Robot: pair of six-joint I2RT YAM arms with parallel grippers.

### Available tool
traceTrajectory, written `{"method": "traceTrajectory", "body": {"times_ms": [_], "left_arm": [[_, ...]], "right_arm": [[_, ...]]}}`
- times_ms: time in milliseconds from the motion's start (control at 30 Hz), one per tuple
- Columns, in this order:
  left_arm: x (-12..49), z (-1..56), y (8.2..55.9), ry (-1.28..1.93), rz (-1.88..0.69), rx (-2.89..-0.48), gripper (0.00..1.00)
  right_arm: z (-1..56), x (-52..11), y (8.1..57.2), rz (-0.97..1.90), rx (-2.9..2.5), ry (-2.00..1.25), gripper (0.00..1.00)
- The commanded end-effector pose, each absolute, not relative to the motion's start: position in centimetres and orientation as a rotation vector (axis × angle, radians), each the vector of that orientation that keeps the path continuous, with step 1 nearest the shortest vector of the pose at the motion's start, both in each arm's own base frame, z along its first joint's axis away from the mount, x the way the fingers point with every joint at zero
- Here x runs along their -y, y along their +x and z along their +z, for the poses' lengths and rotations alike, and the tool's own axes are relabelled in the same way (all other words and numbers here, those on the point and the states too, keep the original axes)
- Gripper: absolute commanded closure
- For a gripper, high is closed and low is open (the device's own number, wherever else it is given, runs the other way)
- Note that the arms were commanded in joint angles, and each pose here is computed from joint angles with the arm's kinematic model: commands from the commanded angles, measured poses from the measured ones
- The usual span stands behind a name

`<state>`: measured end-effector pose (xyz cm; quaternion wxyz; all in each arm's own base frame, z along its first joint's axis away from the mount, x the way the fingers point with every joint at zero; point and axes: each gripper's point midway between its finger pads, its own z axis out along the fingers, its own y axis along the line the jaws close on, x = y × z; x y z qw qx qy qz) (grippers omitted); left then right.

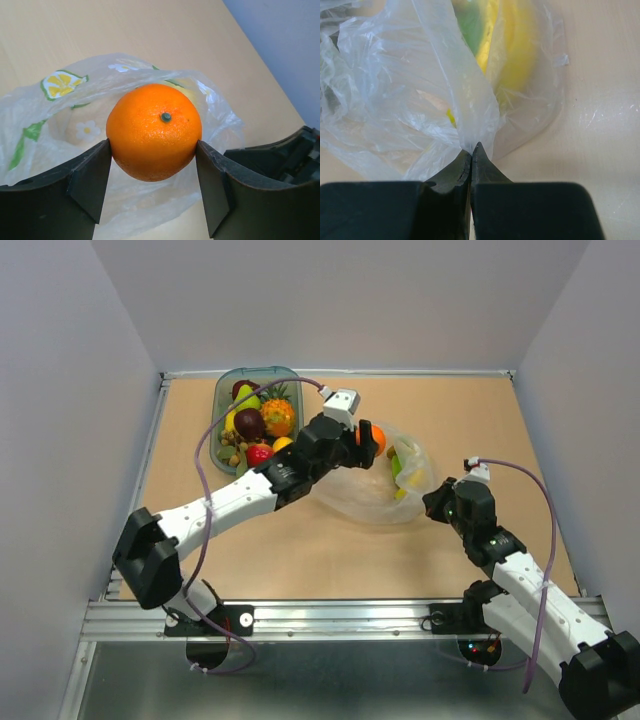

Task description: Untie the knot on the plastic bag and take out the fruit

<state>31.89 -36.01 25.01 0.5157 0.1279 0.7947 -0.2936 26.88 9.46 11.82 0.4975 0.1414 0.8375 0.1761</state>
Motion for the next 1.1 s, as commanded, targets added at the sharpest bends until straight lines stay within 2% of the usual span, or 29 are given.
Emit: {"method": "traceTrajectory", "body": {"times_ms": [0,133,300,367,567,633,800,933,1000,1033,1067], "left_arm": [[31.0,31.4,33.3,0.192,-0.625,-1.803,0.87],[25.8,31.6,38.0,0.032,-0.505,-1.828,0.87],[18.8,31.3,44.8,-0.149,-0.271,-1.817,0.82],[17.8,29.7,47.3,-0.164,-0.209,-1.843,0.77],[13.7,28.7,54.7,-0.24,-0.067,-1.84,0.76],[12.8,26.4,56.5,-0.246,-0.009,-1.873,0.76],[10.2,25.2,59.6,-0.282,0.081,-1.868,0.75],[10.1,23.1,61.0,-0.254,0.107,-1.919,0.64],[10.2,22.2,61.1,-0.247,0.11,-1.94,0.52],[10.4,22.0,61.0,-0.242,0.103,-1.945,0.41],[10.3,21.5,60.9,-0.241,0.104,-1.954,0.34]], "right_arm": [[12.4,-9.7,27.4,0.424,-1.998,0.315,1.0],[12.1,-10.1,27.3,0.441,-2.018,0.305,1.0],[12.0,-10.1,27.6,0.429,-2.028,0.308,1.0],[12.0,-9.9,27.7,0.418,-2.029,0.313,1.0],[11.7,-10.2,27.9,0.412,-2.054,0.299,1.0],[11.8,-10.1,28.1,0.402,-2.054,0.298,0.99],[11.8,-10.5,28.4,0.405,-2.075,0.277,0.99],[11.9,-10.4,28.7,0.39,-2.08,0.274,1.0],[12.3,-10.4,28.8,0.385,-2.076,0.274,1.0],[12.3,-10.3,28.8,0.379,-2.076,0.274,1.0],[12.4,-10.2,28.9,0.376,-2.075,0.276,0.99]]}}
